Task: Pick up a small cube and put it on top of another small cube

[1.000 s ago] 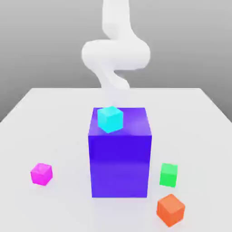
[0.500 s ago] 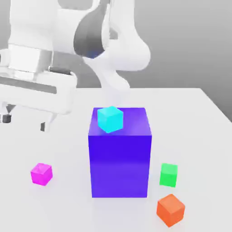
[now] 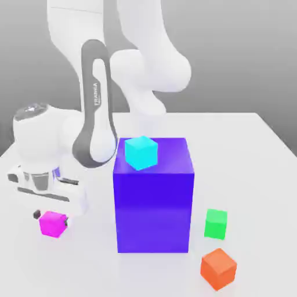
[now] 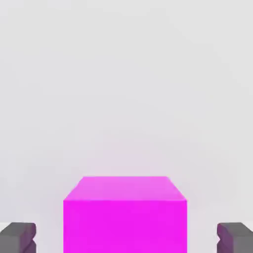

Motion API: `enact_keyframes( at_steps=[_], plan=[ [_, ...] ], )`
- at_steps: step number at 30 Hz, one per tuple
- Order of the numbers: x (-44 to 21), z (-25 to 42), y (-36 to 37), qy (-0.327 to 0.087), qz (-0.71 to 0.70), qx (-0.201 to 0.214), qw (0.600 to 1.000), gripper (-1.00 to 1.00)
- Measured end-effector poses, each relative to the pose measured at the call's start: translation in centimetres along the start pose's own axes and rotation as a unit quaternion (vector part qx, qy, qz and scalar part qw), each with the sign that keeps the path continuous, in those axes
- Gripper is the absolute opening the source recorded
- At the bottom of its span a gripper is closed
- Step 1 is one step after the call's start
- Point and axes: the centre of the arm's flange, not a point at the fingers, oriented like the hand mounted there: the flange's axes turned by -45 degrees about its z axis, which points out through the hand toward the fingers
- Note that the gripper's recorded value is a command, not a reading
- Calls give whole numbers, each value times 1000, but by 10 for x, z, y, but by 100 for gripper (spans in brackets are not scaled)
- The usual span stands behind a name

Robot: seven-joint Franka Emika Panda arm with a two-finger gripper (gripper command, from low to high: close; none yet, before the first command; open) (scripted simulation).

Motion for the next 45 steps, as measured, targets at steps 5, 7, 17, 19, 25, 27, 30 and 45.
enact_keyframes(
  at_steps=[5, 7, 17, 19, 25, 27, 30, 45],
  plan=[
    [0, 1, 0, 0, 0, 1, 1000, -100],
    [1, -14, 0, 0, 0, 1, 1000, -100],
    [71, -102, -46, 68, -96, -12, 993, -100],
    [96, -121, -69, 97, -134, -16, 986, -100],
    [107, -141, -154, 113, -243, -11, 963, -100],
    [102, -144, -182, 112, -278, -9, 954, -100],
    [91, -148, -224, 110, -330, -5, 937, -100],
    [-29, -146, -380, 69, -564, 10, 823, -100]
  ],
)
